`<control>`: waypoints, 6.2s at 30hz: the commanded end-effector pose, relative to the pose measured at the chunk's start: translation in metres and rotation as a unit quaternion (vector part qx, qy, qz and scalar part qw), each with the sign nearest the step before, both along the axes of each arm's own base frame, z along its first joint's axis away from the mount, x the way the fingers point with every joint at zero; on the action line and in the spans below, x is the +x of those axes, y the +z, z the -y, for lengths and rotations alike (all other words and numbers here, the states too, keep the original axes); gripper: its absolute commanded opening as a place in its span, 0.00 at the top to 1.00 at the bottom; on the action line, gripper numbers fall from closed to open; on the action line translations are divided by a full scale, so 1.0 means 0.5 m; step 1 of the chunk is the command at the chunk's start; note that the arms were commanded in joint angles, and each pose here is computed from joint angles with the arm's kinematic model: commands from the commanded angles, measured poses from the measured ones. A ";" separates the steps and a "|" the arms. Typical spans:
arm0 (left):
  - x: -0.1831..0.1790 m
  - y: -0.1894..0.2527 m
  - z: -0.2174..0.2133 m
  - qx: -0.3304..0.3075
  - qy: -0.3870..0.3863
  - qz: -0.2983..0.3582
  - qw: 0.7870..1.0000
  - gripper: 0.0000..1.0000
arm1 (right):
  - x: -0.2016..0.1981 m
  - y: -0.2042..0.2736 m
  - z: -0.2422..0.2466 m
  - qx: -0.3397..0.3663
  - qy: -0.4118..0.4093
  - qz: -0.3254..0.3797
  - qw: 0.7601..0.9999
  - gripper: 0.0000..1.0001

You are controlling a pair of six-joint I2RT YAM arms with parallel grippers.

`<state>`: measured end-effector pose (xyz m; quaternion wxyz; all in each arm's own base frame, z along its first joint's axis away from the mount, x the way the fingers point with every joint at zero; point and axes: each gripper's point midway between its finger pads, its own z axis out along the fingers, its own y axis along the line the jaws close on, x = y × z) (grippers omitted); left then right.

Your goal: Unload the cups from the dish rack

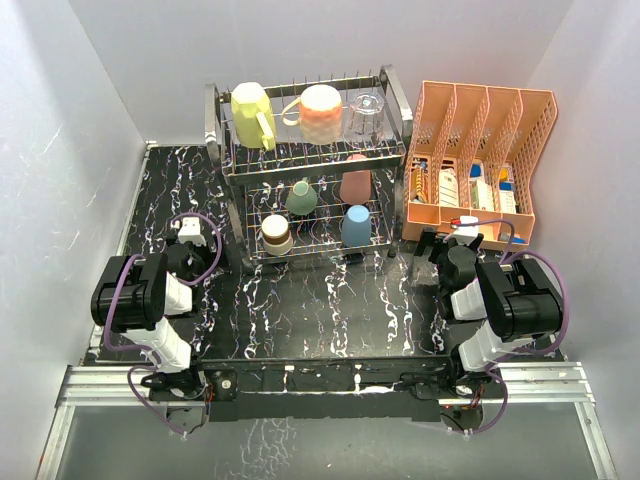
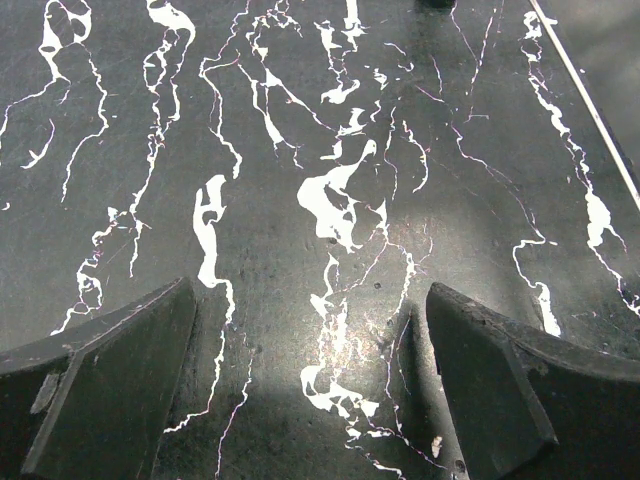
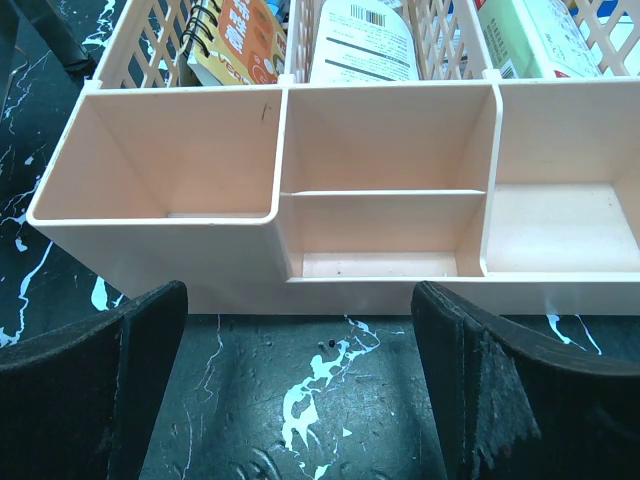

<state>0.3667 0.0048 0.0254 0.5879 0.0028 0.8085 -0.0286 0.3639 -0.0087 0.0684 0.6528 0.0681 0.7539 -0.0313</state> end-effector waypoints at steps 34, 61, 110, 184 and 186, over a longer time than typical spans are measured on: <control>-0.019 0.270 0.050 -0.090 -0.095 -0.101 0.986 0.03 | -0.070 0.245 0.033 0.243 -0.100 0.098 0.960 0.02; -0.148 0.298 0.077 -0.028 -0.224 -0.223 0.948 0.03 | -0.169 0.308 -0.484 0.051 0.226 -0.016 0.973 0.02; -0.194 0.362 0.144 -0.057 -0.335 -0.193 0.921 0.03 | 0.054 0.160 -0.459 -0.003 0.147 -0.109 0.983 0.25; -0.373 0.407 0.277 0.133 -0.548 0.098 0.820 0.13 | -0.355 0.416 -0.922 0.701 0.381 -0.372 0.474 0.92; -0.368 0.413 0.275 0.137 -0.541 0.105 0.823 0.22 | -0.357 0.417 -0.921 0.704 0.382 -0.374 0.468 0.92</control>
